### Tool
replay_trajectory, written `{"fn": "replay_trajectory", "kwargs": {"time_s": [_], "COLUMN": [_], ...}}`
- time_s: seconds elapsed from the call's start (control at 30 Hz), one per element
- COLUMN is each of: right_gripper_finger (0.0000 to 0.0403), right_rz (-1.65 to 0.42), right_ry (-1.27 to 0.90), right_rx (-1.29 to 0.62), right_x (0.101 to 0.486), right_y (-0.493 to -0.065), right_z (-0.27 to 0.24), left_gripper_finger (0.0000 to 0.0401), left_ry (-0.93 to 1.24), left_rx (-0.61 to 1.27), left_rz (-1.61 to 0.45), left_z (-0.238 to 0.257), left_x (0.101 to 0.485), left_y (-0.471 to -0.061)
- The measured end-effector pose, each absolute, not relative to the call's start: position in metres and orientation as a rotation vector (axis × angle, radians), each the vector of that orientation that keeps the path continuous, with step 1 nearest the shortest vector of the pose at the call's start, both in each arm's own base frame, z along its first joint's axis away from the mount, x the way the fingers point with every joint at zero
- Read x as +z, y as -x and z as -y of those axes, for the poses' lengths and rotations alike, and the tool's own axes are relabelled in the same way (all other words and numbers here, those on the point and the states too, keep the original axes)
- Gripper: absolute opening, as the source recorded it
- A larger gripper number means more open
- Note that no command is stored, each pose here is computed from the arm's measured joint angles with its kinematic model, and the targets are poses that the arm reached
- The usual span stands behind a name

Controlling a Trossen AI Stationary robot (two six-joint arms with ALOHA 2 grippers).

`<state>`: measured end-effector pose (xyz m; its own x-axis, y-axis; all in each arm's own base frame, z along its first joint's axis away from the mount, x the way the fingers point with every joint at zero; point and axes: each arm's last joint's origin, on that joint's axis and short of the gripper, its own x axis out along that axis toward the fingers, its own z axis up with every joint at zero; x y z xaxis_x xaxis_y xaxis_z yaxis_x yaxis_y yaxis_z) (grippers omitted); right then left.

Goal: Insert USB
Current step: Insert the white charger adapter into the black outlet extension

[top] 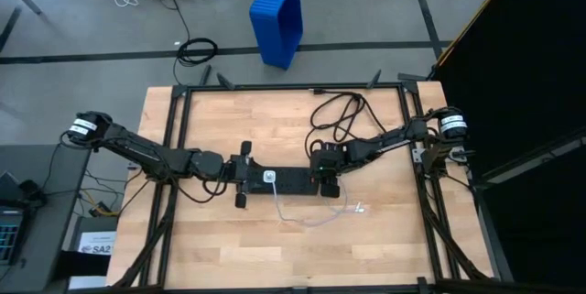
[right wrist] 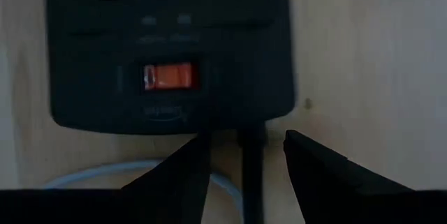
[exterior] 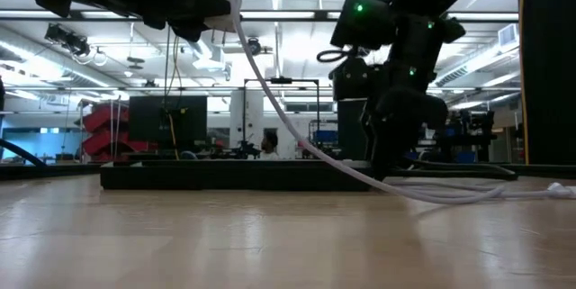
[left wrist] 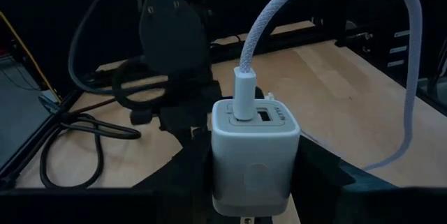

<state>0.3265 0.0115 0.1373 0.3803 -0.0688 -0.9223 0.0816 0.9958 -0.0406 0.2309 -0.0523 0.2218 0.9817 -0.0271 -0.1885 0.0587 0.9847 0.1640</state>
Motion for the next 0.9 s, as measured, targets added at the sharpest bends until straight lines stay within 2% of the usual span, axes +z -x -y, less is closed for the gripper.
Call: {"fn": "replay_trajectory", "kwargs": {"time_s": [0.2, 0.47, 0.73, 0.9], "right_gripper_finger": [0.0116, 0.0015, 0.0005, 0.0003], "right_rz": [-1.167, -1.160, -1.166, -1.168], "right_ry": [-0.005, 0.018, 0.016, 0.009], "right_rx": [-0.086, -0.076, -0.072, -0.075], "right_x": [0.138, 0.140, 0.140, 0.140], "right_y": [-0.327, -0.327, -0.326, -0.326], "right_z": [-0.011, -0.012, -0.012, -0.012], "left_gripper_finger": [0.0129, 0.0129, 0.0129, 0.0129], "left_ry": [-0.173, -0.184, -0.159, -0.125], "left_rx": [-0.044, -0.016, -0.070, -0.074], "left_rz": [-0.199, -0.181, -0.147, -0.133], "left_z": [0.053, 0.052, 0.054, 0.053], "left_x": [0.219, 0.220, 0.223, 0.202], "left_y": [-0.232, -0.233, -0.235, -0.232]}}
